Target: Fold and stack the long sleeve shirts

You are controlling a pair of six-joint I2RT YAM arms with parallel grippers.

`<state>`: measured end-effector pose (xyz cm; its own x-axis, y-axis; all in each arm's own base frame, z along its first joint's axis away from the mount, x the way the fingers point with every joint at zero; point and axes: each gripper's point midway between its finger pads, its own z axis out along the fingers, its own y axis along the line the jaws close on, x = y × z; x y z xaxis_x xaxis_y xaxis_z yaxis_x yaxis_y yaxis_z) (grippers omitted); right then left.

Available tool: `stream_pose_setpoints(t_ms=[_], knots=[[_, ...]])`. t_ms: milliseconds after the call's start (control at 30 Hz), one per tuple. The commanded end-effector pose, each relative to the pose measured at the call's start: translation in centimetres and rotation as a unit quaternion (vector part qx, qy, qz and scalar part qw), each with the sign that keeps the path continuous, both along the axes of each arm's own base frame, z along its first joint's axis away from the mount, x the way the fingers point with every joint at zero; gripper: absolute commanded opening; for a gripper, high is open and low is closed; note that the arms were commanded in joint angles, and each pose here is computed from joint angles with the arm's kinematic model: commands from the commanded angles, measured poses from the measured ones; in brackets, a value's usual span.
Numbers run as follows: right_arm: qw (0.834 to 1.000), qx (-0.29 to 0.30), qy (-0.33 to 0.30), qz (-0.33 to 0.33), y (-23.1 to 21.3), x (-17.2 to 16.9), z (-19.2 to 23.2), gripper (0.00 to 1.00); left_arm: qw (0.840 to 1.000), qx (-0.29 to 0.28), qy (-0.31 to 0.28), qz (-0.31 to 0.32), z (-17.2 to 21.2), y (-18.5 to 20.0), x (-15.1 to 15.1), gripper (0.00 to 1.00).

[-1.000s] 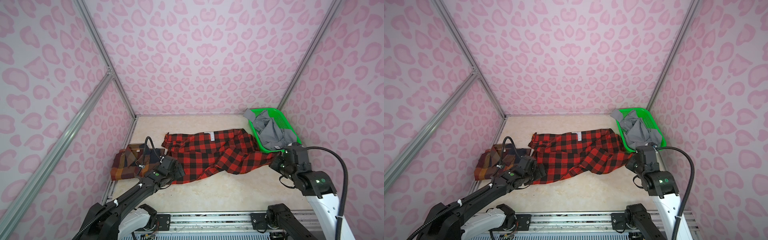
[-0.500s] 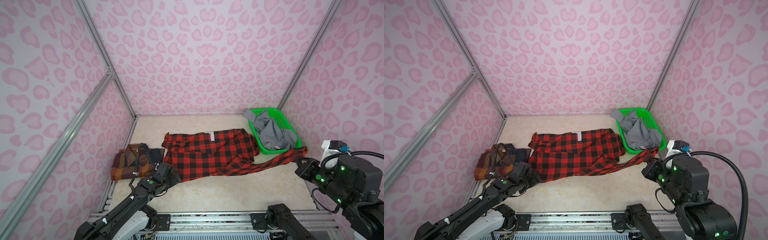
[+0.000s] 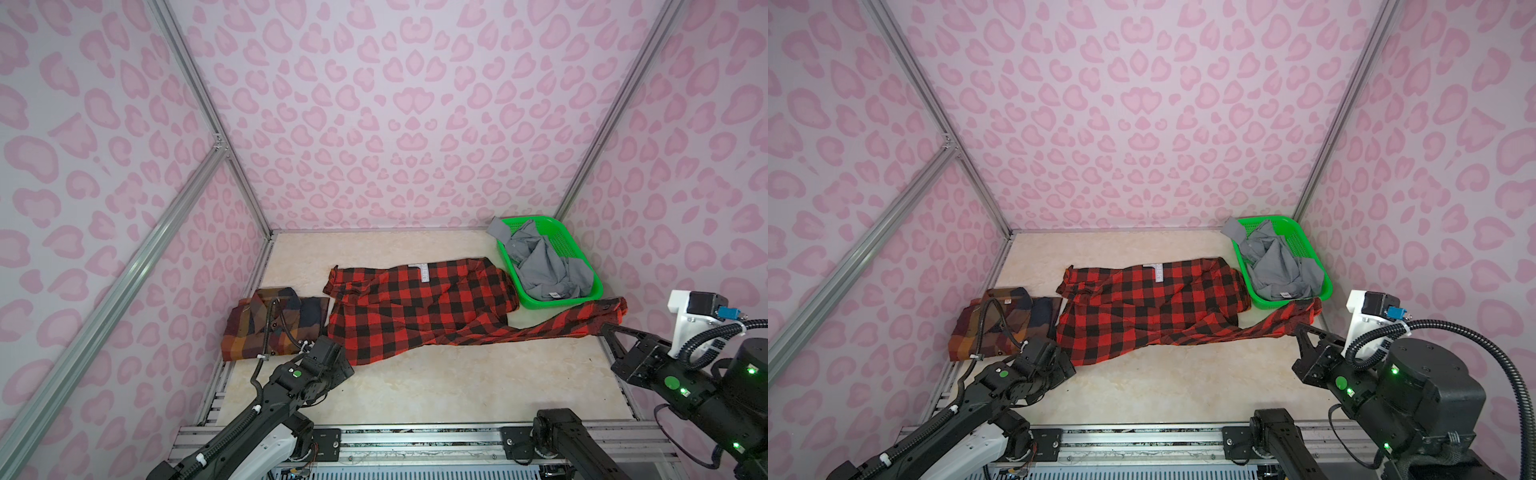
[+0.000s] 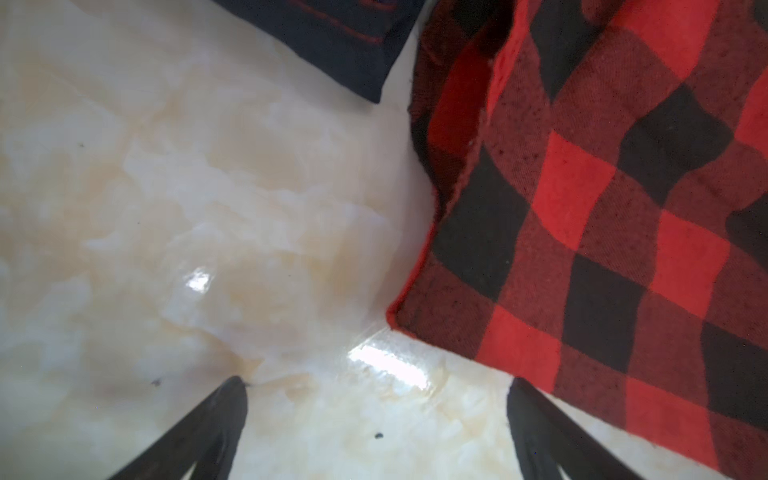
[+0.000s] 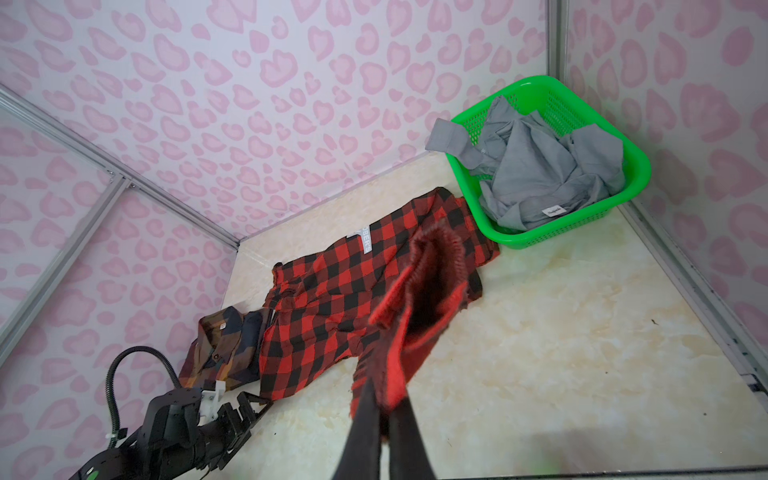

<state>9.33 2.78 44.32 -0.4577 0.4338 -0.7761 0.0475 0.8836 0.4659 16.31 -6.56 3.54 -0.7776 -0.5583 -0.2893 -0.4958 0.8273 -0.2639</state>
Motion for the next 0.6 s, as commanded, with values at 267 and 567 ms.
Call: stream_pose_setpoints(t_ms=[267,567], knots=[[0.998,0.014,0.046,0.033,1.4,-1.2,-2.4,0.0,1.0,-0.001,-0.023,0.015,-0.5,-0.3,1.6,0.93],[0.998,0.016,0.048,0.038,1.6,-1.2,-2.7,0.0,0.999,0.012,-0.042,-0.002,-0.6,-1.2,3.9,0.67]])
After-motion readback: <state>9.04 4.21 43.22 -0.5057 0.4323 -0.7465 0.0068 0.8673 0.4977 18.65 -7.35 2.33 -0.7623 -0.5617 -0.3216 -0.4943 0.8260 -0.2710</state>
